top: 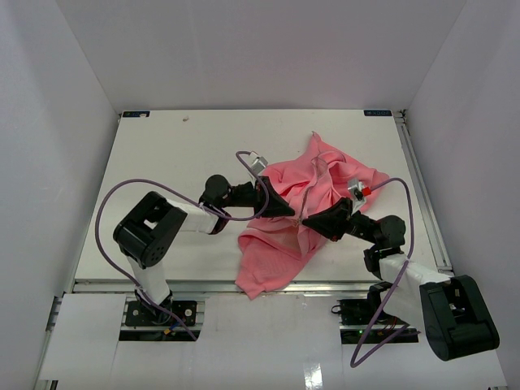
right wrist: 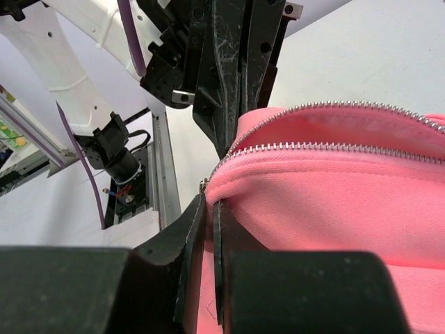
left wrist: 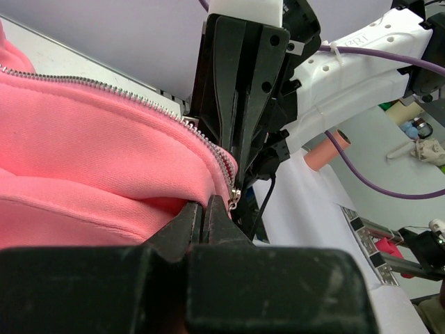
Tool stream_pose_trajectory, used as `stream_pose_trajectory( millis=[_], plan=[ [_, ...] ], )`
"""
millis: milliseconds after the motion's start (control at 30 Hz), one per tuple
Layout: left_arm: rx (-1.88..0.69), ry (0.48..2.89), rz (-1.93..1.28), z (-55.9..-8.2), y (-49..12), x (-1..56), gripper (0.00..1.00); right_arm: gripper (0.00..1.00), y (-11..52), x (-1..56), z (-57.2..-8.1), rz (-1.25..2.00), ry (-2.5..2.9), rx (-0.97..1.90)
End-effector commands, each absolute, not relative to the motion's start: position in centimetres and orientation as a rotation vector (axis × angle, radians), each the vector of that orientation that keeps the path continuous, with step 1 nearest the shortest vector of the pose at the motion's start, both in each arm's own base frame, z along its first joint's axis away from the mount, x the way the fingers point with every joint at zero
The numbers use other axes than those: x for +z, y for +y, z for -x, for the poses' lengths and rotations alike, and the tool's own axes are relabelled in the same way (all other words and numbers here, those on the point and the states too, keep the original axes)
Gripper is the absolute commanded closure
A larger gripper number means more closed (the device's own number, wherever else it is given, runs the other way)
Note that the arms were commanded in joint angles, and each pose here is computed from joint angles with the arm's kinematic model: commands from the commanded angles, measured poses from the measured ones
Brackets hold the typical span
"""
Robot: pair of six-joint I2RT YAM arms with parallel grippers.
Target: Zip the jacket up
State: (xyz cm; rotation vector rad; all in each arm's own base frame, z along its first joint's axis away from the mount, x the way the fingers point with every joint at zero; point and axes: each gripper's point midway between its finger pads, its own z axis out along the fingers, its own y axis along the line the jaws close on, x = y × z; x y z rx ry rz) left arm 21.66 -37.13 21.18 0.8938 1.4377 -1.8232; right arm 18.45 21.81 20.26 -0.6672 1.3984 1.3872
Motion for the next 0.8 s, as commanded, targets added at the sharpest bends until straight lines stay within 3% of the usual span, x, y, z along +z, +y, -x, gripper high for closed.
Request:
stream_pose_trajectory(
  millis=[0,367,767],
  plan=[
    [-1.744,1.041,-0.99,-20.1,-36.4,26.3,1.0,0.92,20.7,29.2,-15.0,0.847,0.811,1.165],
    [-1.71,1.006,-1.008,-19.1,-37.0,26.5,1.0,0.92,20.6,29.4,-15.5,0.792,0.826,1.178],
    [-1.392,1.085,-0.835,-21.6,-37.2,28.1,1.0,0.92,20.3,28.4,-15.3,0.772,0.853,1.174]
  ],
)
